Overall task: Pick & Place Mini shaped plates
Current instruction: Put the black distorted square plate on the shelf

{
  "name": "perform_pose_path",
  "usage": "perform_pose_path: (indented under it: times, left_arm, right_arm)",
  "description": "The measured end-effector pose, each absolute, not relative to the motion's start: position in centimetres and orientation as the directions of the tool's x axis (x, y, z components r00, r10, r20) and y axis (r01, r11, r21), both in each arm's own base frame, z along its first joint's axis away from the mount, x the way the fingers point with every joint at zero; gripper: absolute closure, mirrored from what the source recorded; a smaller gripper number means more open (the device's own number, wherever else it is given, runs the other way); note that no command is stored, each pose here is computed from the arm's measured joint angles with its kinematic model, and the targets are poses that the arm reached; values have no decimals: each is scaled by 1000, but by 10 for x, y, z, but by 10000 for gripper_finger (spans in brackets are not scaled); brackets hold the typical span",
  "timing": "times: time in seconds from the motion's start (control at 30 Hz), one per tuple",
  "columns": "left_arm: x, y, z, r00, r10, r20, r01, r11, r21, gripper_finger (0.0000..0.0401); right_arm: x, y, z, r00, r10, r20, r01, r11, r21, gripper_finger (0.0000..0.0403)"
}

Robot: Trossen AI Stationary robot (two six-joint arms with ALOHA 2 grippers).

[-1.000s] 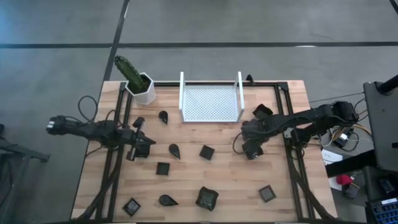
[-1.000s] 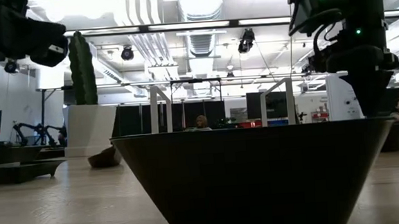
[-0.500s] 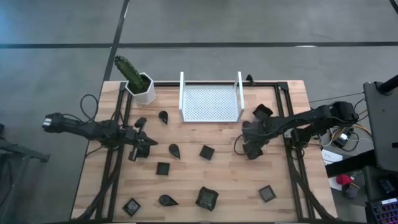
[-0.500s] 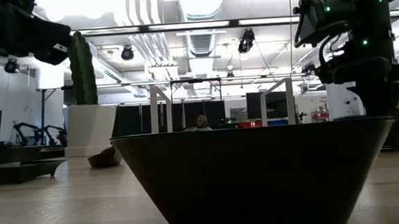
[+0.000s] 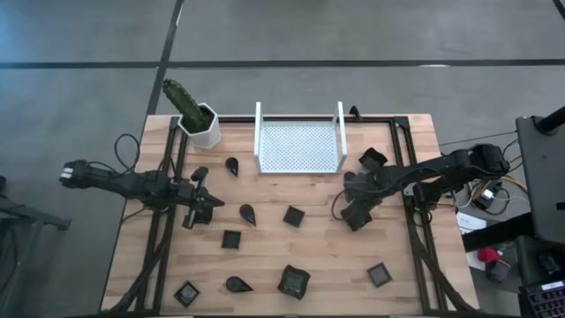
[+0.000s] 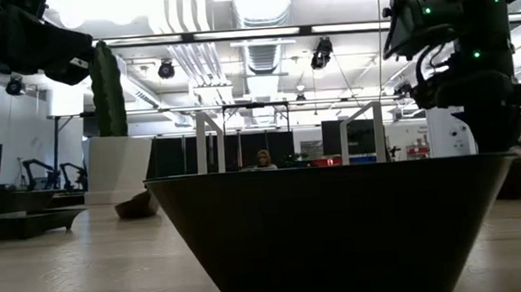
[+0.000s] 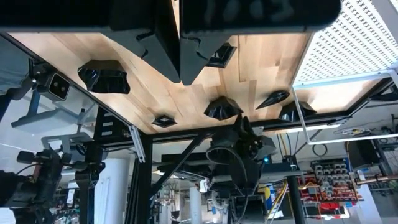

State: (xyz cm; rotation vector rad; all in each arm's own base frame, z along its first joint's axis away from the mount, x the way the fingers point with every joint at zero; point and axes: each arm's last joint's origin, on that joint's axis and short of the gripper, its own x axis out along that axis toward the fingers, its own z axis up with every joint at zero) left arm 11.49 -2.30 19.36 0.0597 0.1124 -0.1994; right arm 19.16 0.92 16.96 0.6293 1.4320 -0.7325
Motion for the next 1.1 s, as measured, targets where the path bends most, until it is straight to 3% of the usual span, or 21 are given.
perform_pose_path:
  times: [0.83,1.1]
  left_arm:
    - [115,-23,193,974,-194,-119,201,978,48,401]
    - [115,-23,193,974,-194,-119,201,978,48,401]
  right_arm:
    - [194,11,165,37,-16,-999,749,663,17,308]
    - [198,12,151,139,27,-990,724,680,120,312]
